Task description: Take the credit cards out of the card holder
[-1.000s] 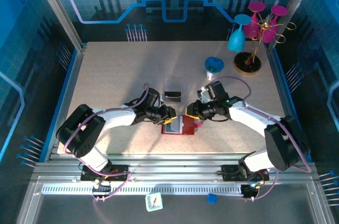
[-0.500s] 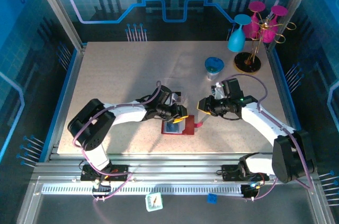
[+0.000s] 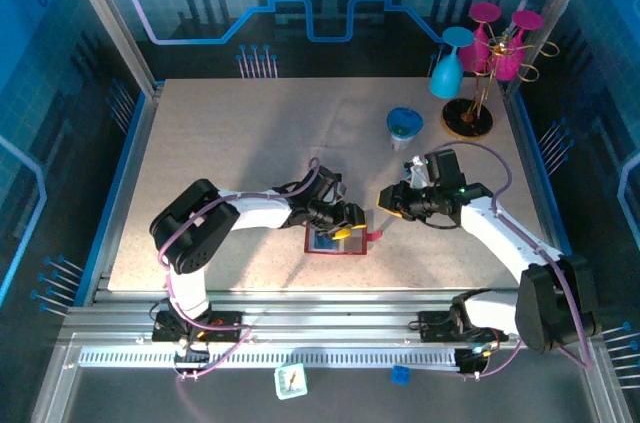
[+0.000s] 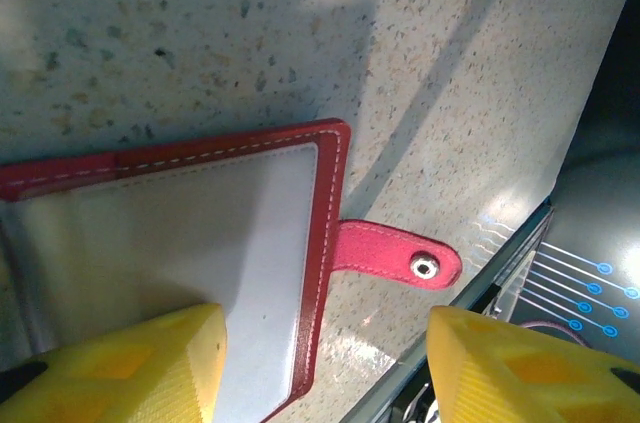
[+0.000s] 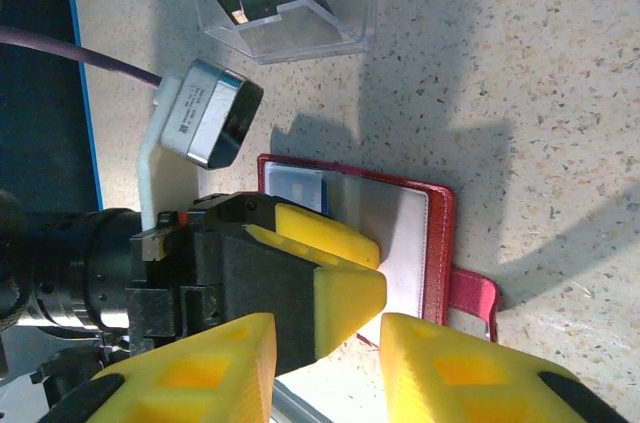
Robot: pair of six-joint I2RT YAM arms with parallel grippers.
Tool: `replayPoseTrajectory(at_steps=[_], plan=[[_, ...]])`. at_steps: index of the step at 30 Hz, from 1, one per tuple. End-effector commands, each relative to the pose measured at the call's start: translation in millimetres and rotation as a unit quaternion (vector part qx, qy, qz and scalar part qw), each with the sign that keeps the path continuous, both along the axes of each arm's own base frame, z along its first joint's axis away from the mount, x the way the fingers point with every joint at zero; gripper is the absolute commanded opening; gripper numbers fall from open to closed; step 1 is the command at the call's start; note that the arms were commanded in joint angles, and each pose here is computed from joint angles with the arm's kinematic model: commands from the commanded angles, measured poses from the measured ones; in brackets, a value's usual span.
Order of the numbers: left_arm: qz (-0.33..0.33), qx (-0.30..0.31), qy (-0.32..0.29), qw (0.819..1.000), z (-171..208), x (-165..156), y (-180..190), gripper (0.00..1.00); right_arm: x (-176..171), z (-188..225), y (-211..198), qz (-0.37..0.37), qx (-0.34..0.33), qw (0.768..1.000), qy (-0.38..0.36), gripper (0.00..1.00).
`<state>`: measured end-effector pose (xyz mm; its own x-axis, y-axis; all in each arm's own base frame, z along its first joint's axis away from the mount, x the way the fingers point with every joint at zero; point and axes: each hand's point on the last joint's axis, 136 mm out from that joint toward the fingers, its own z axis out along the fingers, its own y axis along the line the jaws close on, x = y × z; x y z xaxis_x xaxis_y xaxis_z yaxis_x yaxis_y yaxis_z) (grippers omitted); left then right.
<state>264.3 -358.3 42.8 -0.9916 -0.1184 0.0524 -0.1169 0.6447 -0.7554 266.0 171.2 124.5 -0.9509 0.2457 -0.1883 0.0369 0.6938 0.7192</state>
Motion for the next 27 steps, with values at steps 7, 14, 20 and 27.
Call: replayPoseTrajectory(at_steps=[7, 14, 20, 27], plan=[[-0.015, 0.0, 0.007, 1.0, -1, -5, -7, 0.57, -10, -3, -4, 0.002, 0.008, 1.0, 0.011, 0.33], [-0.009, -0.002, -0.026, 1.0, 24, 1, -4, 0.57, -11, -2, -1, 0.004, 0.019, 1.0, 0.013, 0.33], [-0.003, 0.011, -0.052, 0.999, 42, 4, 6, 0.57, -9, -2, 5, 0.008, 0.029, 0.999, 0.014, 0.33], [0.023, 0.016, -0.062, 0.998, 50, 7, 31, 0.57, -5, -5, 16, 0.023, 0.028, 0.999, 0.021, 0.33]])
